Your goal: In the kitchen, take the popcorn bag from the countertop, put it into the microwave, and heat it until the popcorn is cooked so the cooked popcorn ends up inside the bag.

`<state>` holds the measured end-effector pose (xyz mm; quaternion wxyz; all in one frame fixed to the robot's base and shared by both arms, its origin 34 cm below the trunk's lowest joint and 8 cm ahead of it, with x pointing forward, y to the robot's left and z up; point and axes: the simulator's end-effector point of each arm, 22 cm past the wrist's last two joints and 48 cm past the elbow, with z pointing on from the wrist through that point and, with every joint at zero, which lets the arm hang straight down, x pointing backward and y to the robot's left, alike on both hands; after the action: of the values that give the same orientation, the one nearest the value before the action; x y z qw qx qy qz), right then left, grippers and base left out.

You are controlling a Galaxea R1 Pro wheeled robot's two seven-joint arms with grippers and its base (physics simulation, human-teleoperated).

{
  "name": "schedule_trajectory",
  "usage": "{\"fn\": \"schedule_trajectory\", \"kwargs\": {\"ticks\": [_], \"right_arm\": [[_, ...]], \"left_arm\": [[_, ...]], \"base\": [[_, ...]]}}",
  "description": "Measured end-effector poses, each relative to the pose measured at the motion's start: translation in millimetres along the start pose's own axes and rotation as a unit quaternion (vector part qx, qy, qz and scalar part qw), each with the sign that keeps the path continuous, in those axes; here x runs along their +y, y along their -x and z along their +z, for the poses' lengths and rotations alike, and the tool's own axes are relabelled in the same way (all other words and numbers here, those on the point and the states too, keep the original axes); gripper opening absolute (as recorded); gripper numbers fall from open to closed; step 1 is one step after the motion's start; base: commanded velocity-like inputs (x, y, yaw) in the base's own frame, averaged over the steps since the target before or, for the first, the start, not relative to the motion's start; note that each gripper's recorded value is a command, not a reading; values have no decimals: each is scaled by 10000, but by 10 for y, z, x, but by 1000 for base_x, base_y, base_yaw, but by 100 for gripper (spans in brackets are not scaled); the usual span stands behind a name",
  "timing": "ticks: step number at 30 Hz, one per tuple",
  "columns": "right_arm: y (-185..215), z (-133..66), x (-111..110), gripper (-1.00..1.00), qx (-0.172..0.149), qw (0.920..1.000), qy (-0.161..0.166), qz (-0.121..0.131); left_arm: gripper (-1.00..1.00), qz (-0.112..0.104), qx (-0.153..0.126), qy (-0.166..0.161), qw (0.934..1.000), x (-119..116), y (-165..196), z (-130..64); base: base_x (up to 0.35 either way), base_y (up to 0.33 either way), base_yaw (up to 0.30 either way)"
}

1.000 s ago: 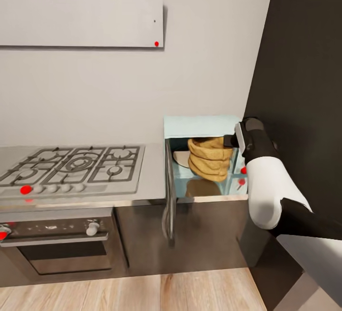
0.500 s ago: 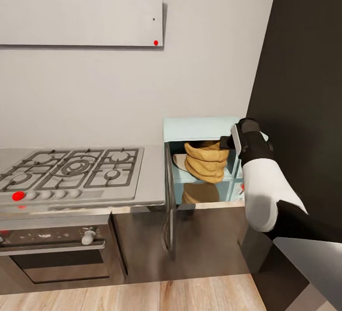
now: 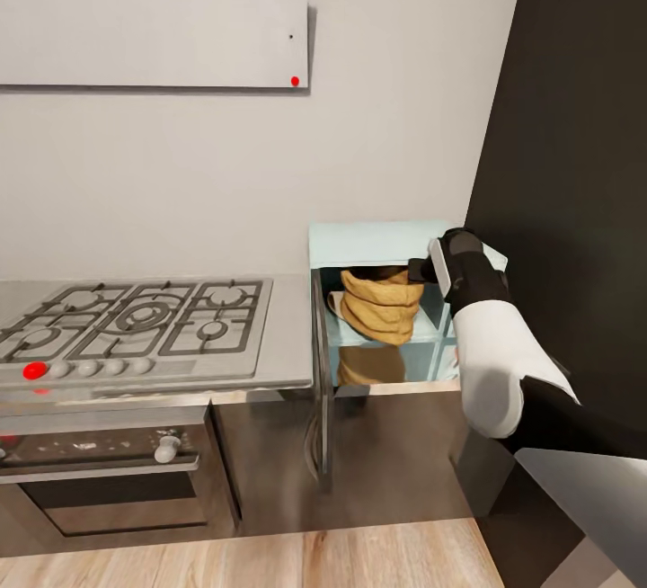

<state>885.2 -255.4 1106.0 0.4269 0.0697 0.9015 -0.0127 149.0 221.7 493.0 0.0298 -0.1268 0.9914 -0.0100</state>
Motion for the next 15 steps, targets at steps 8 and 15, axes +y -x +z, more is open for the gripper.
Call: {"fn": "schedule_trajectory", "kwargs": {"ticks": [8,15], "right_arm": [[6,2,-58,100,-11,9999,-100,-25],[5,-1,-65,100,-1,9999,-97,-27]], "left_arm": [[100,1,-2,0,10000,0,1,0],[100,-3,-1,0,10000,0,1,0]], "base": [[0,0,0],[0,0,0]]}}
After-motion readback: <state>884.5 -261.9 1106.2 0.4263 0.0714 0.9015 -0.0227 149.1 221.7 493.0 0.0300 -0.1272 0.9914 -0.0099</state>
